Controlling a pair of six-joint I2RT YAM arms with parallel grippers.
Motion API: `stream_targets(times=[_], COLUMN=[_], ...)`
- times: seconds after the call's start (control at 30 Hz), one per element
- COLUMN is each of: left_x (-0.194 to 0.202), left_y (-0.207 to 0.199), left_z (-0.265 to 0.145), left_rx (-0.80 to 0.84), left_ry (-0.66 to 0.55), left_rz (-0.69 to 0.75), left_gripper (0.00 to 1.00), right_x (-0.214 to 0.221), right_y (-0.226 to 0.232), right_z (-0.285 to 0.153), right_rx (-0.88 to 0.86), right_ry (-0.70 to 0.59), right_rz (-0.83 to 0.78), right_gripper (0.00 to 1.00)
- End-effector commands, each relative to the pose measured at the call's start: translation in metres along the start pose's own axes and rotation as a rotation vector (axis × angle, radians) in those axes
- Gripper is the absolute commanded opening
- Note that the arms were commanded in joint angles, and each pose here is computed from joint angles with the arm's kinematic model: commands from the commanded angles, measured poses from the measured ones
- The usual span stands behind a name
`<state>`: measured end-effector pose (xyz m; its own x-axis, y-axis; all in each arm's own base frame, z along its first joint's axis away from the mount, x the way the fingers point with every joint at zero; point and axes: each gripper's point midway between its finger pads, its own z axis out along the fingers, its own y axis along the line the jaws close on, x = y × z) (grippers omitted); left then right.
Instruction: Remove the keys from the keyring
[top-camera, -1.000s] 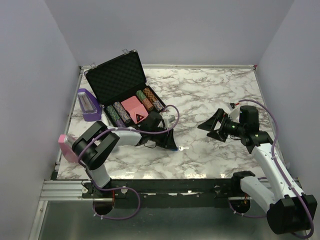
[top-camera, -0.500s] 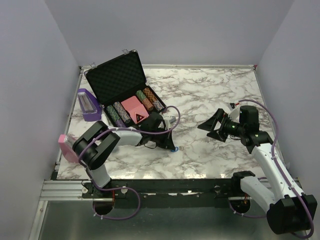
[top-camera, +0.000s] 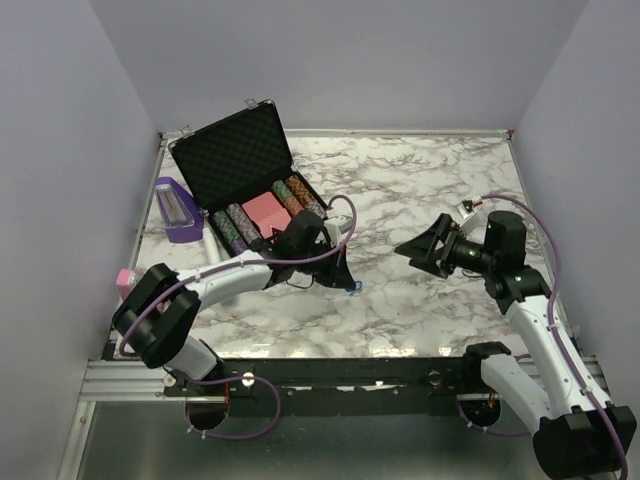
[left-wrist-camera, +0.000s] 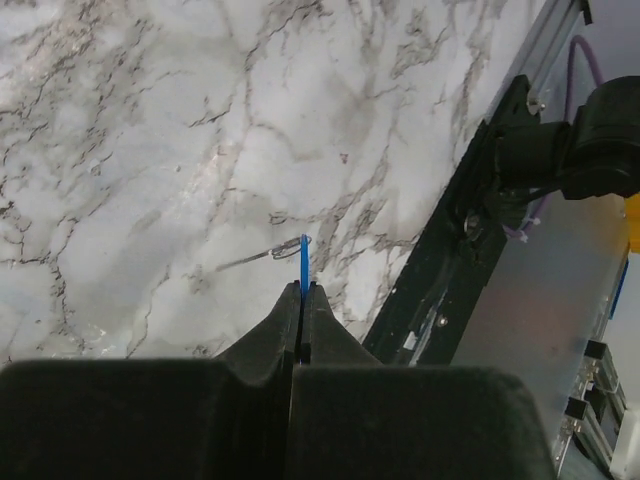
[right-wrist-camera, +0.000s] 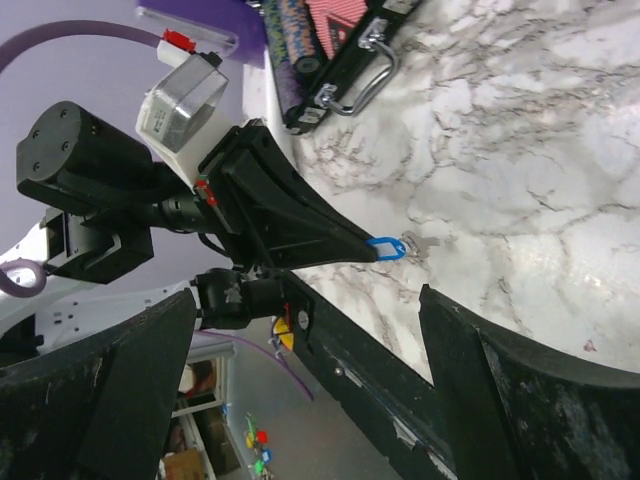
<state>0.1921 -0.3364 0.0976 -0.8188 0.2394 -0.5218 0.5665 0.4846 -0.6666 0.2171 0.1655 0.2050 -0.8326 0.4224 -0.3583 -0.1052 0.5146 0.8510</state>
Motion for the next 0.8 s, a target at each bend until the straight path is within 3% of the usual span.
stream_targets(times=[0.0,0.5,0.77], left_x=[-0.02,-0.057,-0.07], left_y=[-0.031,-0.12,-0.161], left_z=[-0.024,-0.115,-0.161], left_rx=[-0.009,-0.005,0.045], left_ry=[-0.036,-0.148,-0.237], left_rz=[0.056,0.234,0.266], left_gripper=[0.0,0.0,0.0], right_x=[0.003,-0.013,-0.003], right_y=[0.027,0.13,0.183], right_z=[-0.005,-0.027,-0.029], right_rx=[-0.131,-0.538,-0.748], right_ry=[0.019,-0.012,0.017], right_rz=[-0.019,-0.099,-0.12], right_gripper=[1.0,1.0,0.91])
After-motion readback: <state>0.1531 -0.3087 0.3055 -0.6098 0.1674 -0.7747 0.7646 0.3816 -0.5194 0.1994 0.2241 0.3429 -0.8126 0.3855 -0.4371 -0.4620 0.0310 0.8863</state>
